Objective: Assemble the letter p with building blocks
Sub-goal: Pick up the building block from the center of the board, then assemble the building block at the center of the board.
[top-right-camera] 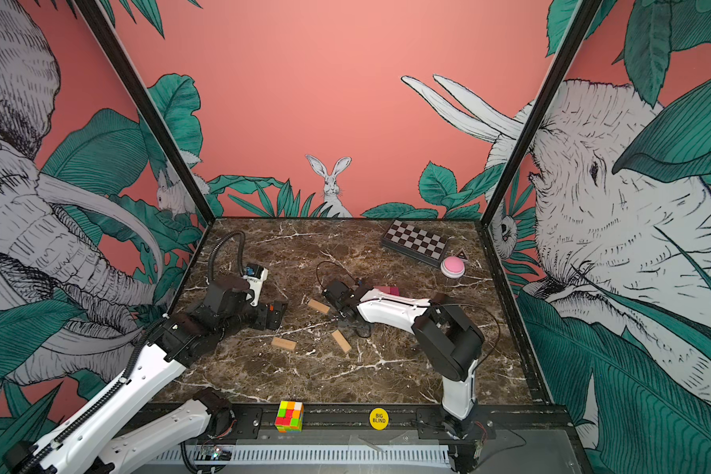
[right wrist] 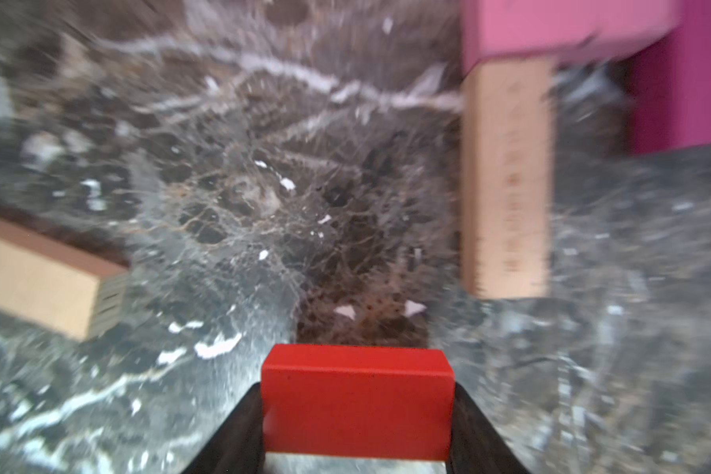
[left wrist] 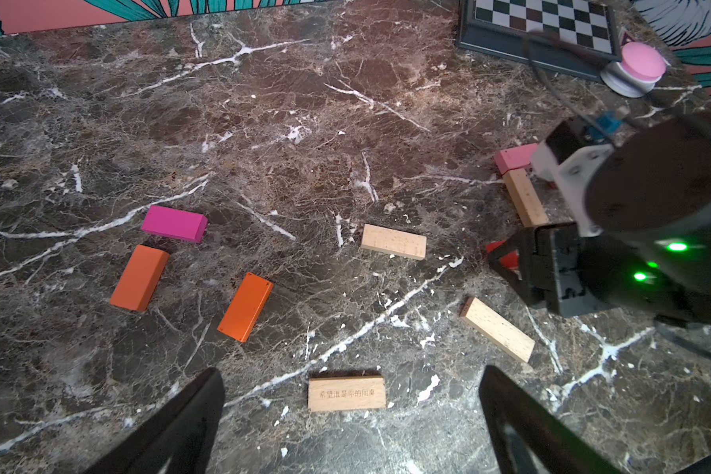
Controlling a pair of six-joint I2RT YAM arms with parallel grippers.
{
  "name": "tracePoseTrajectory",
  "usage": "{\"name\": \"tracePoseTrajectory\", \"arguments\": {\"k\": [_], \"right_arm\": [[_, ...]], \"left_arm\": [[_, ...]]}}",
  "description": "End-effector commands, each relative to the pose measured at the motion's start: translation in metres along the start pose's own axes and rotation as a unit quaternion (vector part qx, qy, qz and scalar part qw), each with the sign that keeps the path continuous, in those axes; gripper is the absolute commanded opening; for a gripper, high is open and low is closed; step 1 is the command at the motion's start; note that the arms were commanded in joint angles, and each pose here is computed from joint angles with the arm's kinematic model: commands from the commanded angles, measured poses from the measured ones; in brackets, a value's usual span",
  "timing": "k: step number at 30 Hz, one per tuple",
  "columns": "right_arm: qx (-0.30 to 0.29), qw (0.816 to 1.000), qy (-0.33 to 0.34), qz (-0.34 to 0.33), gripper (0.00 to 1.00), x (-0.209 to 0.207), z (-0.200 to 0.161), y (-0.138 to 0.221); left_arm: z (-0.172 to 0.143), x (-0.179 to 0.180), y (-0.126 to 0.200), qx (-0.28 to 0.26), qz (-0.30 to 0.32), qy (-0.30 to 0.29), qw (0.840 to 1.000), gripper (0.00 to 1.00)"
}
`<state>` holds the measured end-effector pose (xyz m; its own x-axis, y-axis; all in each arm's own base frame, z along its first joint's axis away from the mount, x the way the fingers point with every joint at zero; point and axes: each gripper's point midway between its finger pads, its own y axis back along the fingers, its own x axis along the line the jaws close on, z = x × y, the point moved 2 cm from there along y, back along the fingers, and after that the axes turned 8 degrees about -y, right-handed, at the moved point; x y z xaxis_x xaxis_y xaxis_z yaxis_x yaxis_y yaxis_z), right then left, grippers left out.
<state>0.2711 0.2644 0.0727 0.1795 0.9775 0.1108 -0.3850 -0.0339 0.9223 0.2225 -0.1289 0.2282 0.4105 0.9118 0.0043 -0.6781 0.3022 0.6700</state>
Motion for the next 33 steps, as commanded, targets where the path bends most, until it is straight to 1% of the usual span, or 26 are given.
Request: {"name": "tracePoseTrajectory", "arguments": {"k": [1, 5, 9, 13, 18, 26, 33], "right_arm": [[-0.036, 0.999, 0.030, 0.002, 0.50, -0.020, 0.011, 0.034], [-0.036, 0.999, 0.025, 0.005, 0.50, -0.054, 0.011, 0.043], [-0.028, 0.999, 0.031, -0.007, 0.50, -0.088, 0.009, 0.037], [-0.020, 0.999, 0.027, -0.004, 0.50, -0.109, 0.010, 0.029], [-0.003, 1.000, 0.030, -0.001, 0.51, -0.116, 0.016, 0.011], [0.031, 0.999, 0.036, -0.011, 0.51, -0.107, 0.029, -0.025], [0.031, 0.999, 0.035, -0.021, 0.52, -0.102, 0.043, -0.038]], "left_arm": [[-0.004, 0.000, -0.003, 0.007, -0.003, -0.001, 1.000, 0.99], [-0.003, -0.003, -0.006, 0.008, -0.010, 0.002, 1.000, 0.99], [-0.003, -0.006, -0.008, 0.010, -0.018, 0.002, 1.000, 0.99], [-0.001, -0.013, -0.010, 0.010, -0.040, 0.000, 0.999, 0.99], [0.001, -0.021, -0.015, 0.015, -0.062, -0.001, 0.998, 0.99], [-0.001, -0.022, -0.018, 0.020, -0.065, -0.006, 0.998, 0.99], [-0.003, -0.021, -0.017, 0.021, -0.064, -0.007, 0.998, 0.99]]}}
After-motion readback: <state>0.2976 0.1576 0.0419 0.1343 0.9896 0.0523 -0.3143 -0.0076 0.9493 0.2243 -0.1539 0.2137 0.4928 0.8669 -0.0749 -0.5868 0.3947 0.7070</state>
